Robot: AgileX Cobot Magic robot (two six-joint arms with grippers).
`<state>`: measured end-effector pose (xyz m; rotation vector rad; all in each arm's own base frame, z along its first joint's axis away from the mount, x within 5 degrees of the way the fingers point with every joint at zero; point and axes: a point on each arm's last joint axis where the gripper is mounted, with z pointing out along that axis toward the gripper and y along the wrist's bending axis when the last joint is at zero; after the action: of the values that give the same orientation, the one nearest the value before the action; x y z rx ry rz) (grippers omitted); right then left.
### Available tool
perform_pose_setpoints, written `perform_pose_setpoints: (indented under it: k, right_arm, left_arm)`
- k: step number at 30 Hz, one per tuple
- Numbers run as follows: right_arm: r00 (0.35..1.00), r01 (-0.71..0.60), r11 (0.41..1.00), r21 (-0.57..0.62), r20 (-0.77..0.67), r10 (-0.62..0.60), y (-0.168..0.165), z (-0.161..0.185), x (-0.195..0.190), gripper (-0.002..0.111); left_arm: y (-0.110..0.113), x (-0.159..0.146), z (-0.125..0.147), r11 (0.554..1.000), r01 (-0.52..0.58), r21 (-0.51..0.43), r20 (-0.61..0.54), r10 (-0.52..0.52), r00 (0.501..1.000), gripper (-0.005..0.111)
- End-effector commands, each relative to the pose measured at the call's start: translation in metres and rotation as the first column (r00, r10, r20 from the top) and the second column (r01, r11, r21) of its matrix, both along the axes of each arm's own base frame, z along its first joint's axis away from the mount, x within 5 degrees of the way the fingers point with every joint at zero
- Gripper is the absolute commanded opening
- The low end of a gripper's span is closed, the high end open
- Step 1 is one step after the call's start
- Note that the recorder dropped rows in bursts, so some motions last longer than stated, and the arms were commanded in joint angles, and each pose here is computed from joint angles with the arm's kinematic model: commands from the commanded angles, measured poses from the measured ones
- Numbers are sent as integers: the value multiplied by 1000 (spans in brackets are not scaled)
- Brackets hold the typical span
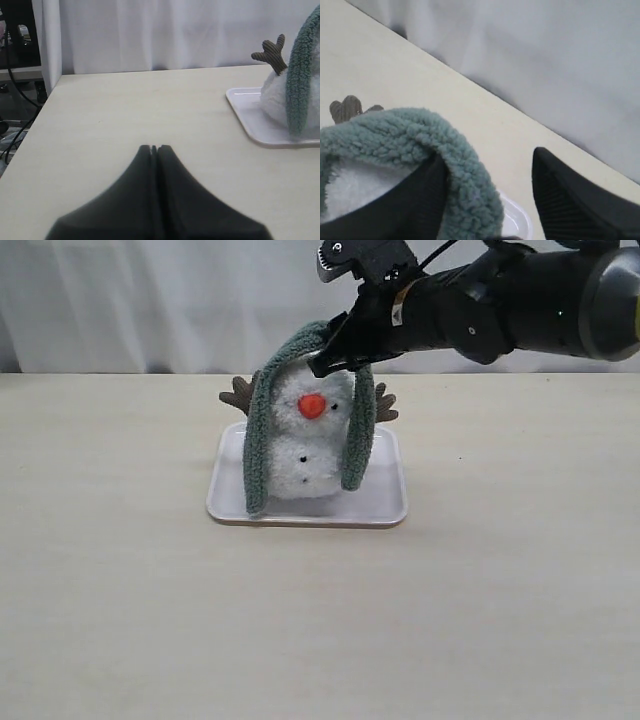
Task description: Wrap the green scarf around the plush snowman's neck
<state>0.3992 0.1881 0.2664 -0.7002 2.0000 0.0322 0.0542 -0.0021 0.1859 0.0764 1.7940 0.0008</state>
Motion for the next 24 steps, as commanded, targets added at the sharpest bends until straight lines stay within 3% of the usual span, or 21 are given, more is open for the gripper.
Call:
perform_pose_setpoints:
  k: [1,8,13,19,24]
  right_arm:
    - [996,48,998,-32,-77,-50,-7,0,-5,50]
    - [998,53,982,179,-28,-49,3,10,-2,50]
    - [997,59,986,154,-52,-51,2,8,-3,44]
    - [997,16,999,51,-72,-12,3,4,-7,6]
    - [992,-22,1000,-17,-123,20,17,16,-15,4]
  left_arm:
    - [0,0,0,1000,1,-4,7,-1,1000,0]
    - [0,0,0,1000,1,-4,7,-1,1000,0]
    - [0,0,0,1000,1,-4,7,-1,1000,0]
    - [0,0,0,1000,1,-4,7,-1,1000,0]
    - [0,0,0,1000,1,-4,7,-1,1000,0]
